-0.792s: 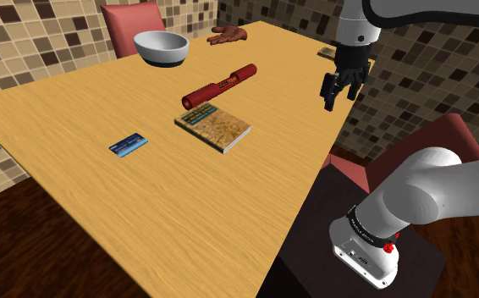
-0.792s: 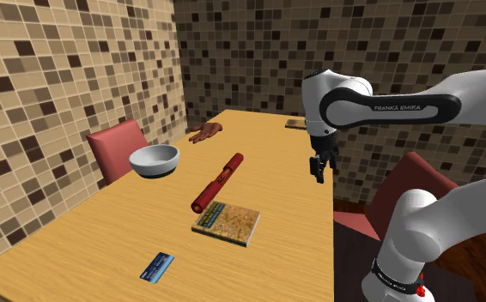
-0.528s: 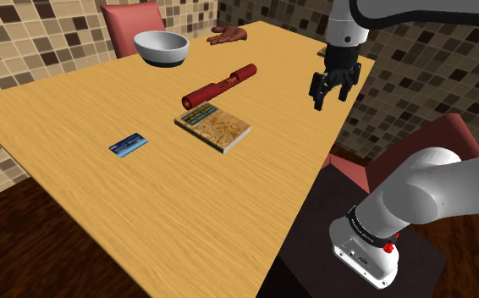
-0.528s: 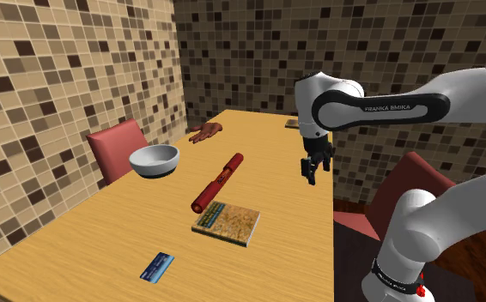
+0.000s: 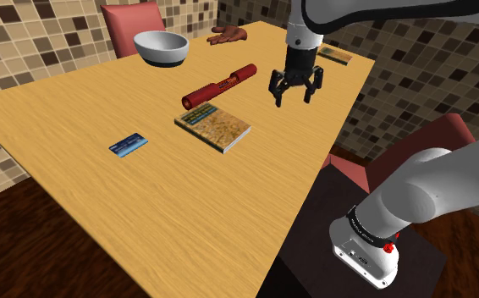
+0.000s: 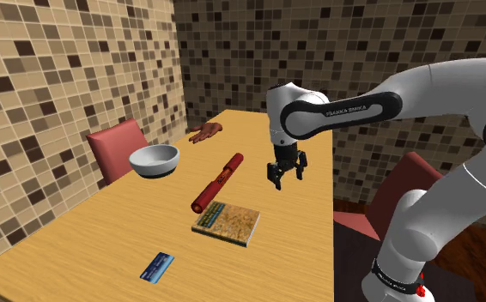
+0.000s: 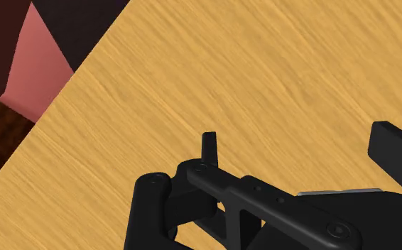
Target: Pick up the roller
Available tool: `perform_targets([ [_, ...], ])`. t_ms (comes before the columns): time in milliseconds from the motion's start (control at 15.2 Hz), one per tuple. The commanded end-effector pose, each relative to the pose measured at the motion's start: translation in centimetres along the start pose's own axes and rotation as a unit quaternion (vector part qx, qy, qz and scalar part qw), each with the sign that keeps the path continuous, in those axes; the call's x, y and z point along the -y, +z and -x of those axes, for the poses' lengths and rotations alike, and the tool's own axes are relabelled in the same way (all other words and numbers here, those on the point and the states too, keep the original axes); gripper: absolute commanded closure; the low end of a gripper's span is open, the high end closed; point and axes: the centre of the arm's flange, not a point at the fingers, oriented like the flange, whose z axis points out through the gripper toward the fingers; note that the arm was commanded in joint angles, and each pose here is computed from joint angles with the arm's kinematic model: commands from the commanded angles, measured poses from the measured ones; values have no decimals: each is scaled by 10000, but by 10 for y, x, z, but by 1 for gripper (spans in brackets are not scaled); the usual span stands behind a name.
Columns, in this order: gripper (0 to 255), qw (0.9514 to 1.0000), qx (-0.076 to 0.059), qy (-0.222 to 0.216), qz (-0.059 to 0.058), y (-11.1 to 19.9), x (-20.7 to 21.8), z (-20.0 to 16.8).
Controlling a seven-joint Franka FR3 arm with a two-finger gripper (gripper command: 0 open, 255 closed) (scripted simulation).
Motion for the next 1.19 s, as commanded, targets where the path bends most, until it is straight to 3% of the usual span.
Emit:
perform_targets([
  [0,0,9994,-33,321,-91,0,18,-16],
  [264,0,9954,-101,923,-255,3,49,-52],
  [528,0,9874,-168,1520,-417,5,76,-91],
  [792,0,9755,-234,2112,-578,5,97,-133],
  [1122,0,9552,-316,2840,-775,3,117,-189],
])
